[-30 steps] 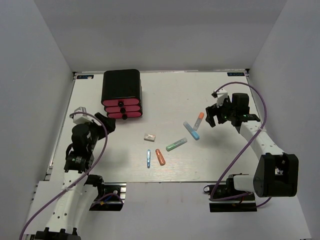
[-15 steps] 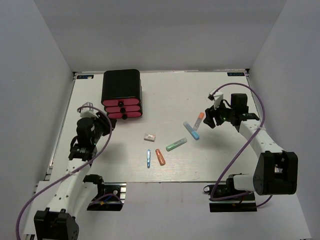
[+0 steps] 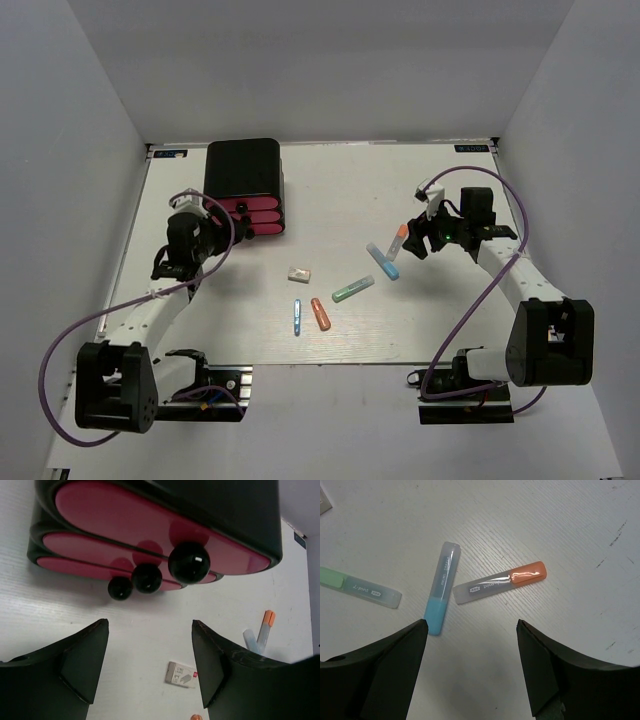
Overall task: Sort the stationery into containers
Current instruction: Open the drawer in the storage box.
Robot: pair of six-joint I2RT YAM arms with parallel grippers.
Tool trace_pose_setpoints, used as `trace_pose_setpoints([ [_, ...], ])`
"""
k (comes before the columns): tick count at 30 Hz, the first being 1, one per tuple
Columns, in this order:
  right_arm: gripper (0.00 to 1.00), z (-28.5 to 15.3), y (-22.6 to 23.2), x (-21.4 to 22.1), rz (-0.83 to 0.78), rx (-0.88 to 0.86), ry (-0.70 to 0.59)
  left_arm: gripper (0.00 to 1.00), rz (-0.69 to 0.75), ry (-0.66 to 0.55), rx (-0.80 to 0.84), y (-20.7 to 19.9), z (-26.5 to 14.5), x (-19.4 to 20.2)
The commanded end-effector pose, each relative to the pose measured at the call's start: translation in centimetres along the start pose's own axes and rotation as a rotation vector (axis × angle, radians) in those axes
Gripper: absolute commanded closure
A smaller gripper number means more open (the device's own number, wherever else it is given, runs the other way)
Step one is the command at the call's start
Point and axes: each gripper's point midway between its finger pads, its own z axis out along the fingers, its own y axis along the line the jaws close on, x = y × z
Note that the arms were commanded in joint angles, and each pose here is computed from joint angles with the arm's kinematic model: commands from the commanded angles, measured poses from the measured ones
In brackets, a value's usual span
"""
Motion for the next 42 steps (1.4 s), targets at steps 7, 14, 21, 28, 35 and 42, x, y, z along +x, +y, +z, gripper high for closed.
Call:
trace_pose_setpoints([
  [7,0.22,0.2,-0.1,-1.4,-0.024,-0.004,-0.051,0.24,0.004,-0.075,0.08,-3.0,2.2,-3.9],
  [14,0.22,0.3,-0.3,-1.4,-0.027,-0.004,-0.052,0.28,-0.004,-0.103,0.074,-3.3,3.5,-5.3],
  [21,0.22,0.3,-0.4,-1.4,-0.035,-0.002,-0.053,0.4,-0.002,-0.121,0.076,-3.5,4.5,-6.1],
  [28,0.22,0.3,-0.3,-1.2,-0.04,-0.005,-0.05,0.69,-0.011,-0.1,0.088,-3.6,4.4,-5.5],
  [35,0.22,0.3,0.1,-0.5,-0.086,-0.015,-0.04,0.79,-0.004,-0.029,0.106,-2.7,1.8,-2.0],
  [42,0.22,0.9,0.1,0.2,-0.105,-0.03,-0.031,0.78,0.007,-0.023,0.112,-1.9,-1.6,0.2],
])
